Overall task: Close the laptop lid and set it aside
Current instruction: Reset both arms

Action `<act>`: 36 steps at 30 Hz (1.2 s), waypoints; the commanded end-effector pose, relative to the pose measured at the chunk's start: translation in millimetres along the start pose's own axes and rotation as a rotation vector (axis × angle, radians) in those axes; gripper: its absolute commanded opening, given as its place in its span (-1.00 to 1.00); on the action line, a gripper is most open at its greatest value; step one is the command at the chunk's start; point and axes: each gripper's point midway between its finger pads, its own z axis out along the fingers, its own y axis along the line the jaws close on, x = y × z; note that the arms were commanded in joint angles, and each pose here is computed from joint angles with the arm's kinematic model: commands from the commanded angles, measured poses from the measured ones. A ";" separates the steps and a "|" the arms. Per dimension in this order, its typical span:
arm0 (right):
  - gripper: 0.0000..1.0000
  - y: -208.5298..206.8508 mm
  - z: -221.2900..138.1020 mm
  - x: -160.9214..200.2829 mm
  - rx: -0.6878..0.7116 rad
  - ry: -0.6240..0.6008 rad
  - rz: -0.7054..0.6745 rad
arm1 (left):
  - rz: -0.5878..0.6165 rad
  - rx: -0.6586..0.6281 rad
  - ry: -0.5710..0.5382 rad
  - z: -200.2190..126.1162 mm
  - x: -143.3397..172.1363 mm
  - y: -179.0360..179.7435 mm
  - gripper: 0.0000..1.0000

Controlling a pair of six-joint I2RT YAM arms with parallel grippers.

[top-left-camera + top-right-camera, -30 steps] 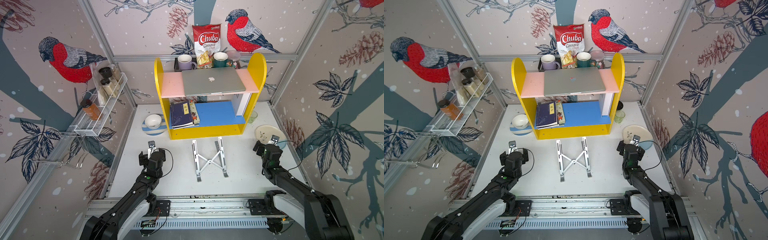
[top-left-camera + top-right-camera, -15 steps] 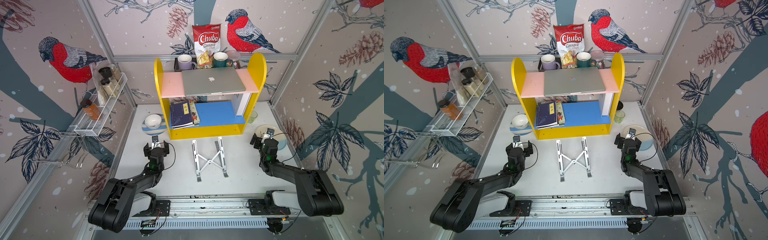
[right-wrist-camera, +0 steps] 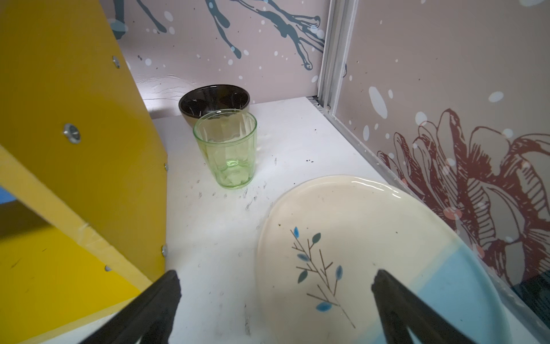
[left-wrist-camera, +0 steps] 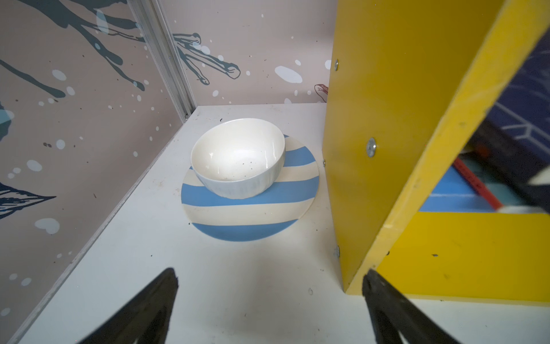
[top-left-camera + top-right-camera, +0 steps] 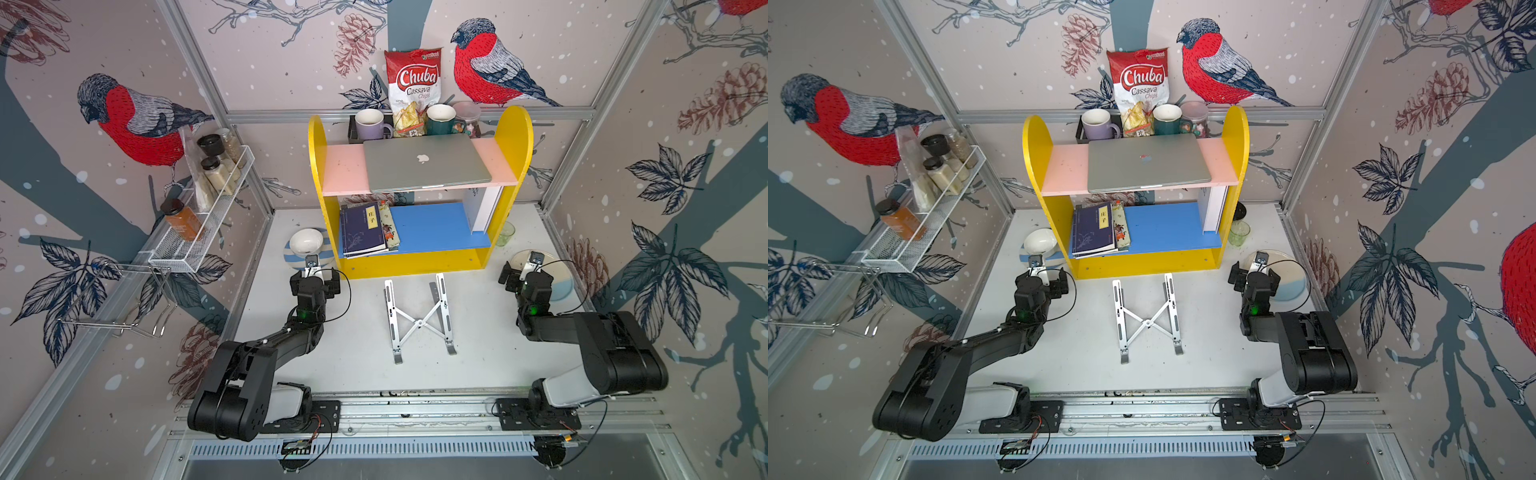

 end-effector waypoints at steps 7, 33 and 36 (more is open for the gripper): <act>1.00 1.6 1.8 6.5 -0.019 0.037 0.020 | -0.022 0.004 0.032 4.1 2.9 1.0 0.91; 1.00 1.8 2.1 7.0 -0.020 0.039 0.019 | -0.113 -0.033 0.079 13.7 5.7 20.2 0.91; 1.00 1.7 2.2 7.2 -0.020 0.040 0.019 | -0.123 -0.028 0.087 13.9 10.5 21.7 0.91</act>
